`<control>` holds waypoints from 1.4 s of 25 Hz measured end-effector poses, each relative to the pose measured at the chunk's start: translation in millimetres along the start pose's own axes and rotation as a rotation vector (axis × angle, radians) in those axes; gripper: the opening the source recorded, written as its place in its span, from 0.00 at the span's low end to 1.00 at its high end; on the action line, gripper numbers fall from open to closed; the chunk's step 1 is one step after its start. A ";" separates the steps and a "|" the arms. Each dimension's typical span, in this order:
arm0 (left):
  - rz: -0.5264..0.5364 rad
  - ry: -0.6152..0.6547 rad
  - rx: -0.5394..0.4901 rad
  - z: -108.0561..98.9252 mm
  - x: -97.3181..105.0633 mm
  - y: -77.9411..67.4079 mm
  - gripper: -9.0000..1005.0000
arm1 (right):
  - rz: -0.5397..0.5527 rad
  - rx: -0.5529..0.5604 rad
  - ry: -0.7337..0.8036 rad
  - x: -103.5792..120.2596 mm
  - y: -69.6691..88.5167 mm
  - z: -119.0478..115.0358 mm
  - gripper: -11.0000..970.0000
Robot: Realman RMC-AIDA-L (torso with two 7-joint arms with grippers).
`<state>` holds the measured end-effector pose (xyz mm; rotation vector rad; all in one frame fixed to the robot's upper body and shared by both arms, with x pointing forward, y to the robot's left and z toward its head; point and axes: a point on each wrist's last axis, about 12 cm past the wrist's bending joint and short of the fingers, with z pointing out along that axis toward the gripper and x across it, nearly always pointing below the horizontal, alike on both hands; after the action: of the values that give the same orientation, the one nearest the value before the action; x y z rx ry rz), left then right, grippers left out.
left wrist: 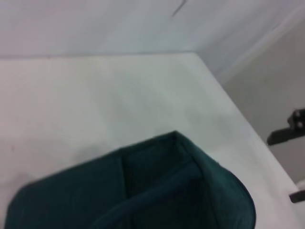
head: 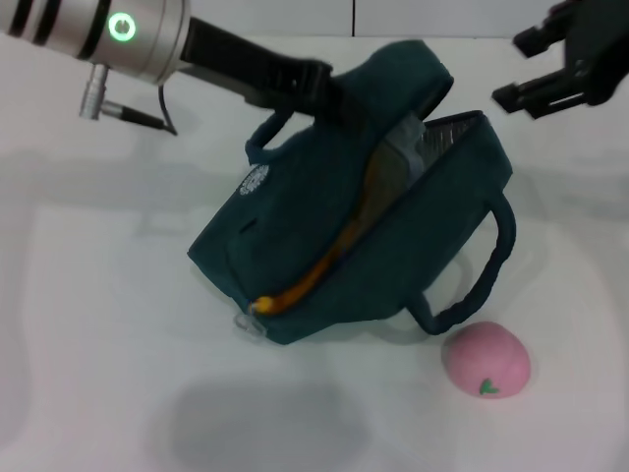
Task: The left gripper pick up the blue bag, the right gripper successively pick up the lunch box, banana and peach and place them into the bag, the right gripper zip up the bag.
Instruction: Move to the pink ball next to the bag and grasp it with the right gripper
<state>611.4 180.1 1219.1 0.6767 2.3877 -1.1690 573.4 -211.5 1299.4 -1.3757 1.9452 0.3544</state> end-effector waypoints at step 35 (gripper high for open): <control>-0.008 -0.002 -0.037 7.0 -6.7 2.4 0.06 | 0.273 -0.363 0.408 61.3 38.8 83.7 0.81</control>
<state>619.2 174.1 1217.3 0.6553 2.4064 -1.1252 560.6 -190.2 1191.5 -1.4957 2.5119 0.6195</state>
